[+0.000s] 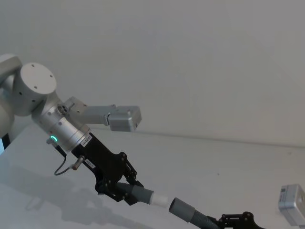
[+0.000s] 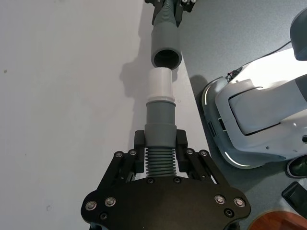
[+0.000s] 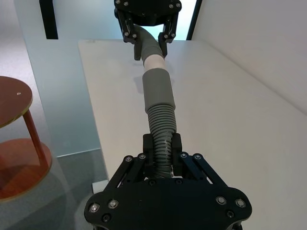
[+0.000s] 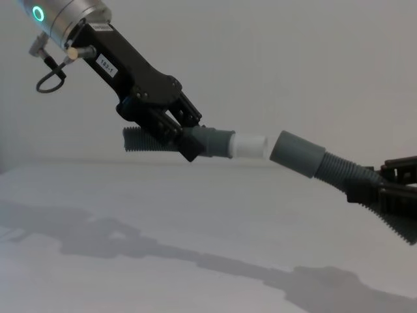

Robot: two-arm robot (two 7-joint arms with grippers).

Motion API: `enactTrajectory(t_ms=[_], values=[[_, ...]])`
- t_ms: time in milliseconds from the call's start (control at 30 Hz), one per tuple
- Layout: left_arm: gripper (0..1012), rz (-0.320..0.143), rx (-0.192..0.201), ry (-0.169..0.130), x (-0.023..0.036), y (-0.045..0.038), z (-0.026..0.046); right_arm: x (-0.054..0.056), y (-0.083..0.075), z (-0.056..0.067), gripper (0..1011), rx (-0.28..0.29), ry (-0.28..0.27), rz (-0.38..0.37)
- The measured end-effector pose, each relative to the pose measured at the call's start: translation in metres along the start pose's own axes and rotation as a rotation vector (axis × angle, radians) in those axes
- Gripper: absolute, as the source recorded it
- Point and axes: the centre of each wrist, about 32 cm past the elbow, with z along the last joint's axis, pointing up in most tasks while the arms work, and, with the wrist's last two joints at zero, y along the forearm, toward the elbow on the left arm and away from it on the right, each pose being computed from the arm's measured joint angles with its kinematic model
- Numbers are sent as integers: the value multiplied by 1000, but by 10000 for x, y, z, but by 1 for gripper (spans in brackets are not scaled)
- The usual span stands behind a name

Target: Use both hands to pick up one end of the pipe from the table, align the ends, and insert them.

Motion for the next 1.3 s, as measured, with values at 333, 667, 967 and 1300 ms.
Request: enactTrajectory(t_ms=[333,667,967,1300], values=[[339,-3,-1,-4,17,0,5,1,12,-6,185,-5,-1,-2],[339,-4,-2,-9,29,3,12,0,20,-11,185,-8,-3,-2],[339,-8,-4,-13,46,-9,20,-1,24,-12,185,-10,-3,-2],[339,-11,-7,-15,63,-29,30,0,22,-10,185,-7,-2,-5]])
